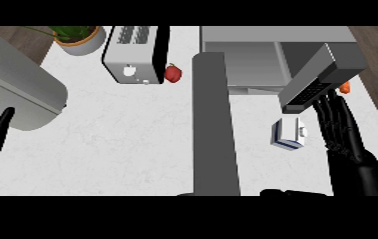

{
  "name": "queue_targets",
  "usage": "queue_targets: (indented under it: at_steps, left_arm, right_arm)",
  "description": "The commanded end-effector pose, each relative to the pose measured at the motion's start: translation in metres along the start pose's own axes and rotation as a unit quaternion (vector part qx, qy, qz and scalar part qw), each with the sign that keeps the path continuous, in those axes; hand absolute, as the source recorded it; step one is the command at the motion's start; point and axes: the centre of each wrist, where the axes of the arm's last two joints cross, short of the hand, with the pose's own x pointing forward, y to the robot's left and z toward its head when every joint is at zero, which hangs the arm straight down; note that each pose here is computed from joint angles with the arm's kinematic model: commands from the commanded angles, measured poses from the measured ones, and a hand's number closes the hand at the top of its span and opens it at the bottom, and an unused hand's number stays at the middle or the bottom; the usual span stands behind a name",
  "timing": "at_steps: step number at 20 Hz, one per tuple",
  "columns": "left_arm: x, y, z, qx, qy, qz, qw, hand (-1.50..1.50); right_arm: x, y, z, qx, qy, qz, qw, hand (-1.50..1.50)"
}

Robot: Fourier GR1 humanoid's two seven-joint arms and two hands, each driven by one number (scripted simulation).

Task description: Pick up the milk, place it into the microwave and close the microwave

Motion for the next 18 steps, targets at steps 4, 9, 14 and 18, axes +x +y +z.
queue_targets:
  at_steps: [4, 9, 14, 18]
  left_arm:
    - [0.009, 0.014, 0.009, 0.001, -0.008, -0.003, 1.0, -1.5]
    - [0.022, 0.02, 0.022, 0.002, 0.002, -0.01, 0.9999, -1.5]
    - [0.015, 0.037, 0.035, 0.006, -0.002, 0.001, 1.0, -1.5]
    - [0.009, 0.045, 0.029, 0.002, -0.002, -0.007, 1.0, -1.5]
  right_arm:
    - [-0.041, -0.004, -0.007, 0.005, 0.025, 0.008, 1.0, -1.5]
    - [-0.061, -0.016, -0.002, -0.037, 0.039, -0.002, 0.999, -1.5]
    - [-0.089, -0.007, 0.011, -0.053, 0.07, 0.014, 0.996, -1.5]
    - [-0.129, -0.031, 0.027, -0.064, 0.081, 0.023, 0.994, -1.5]
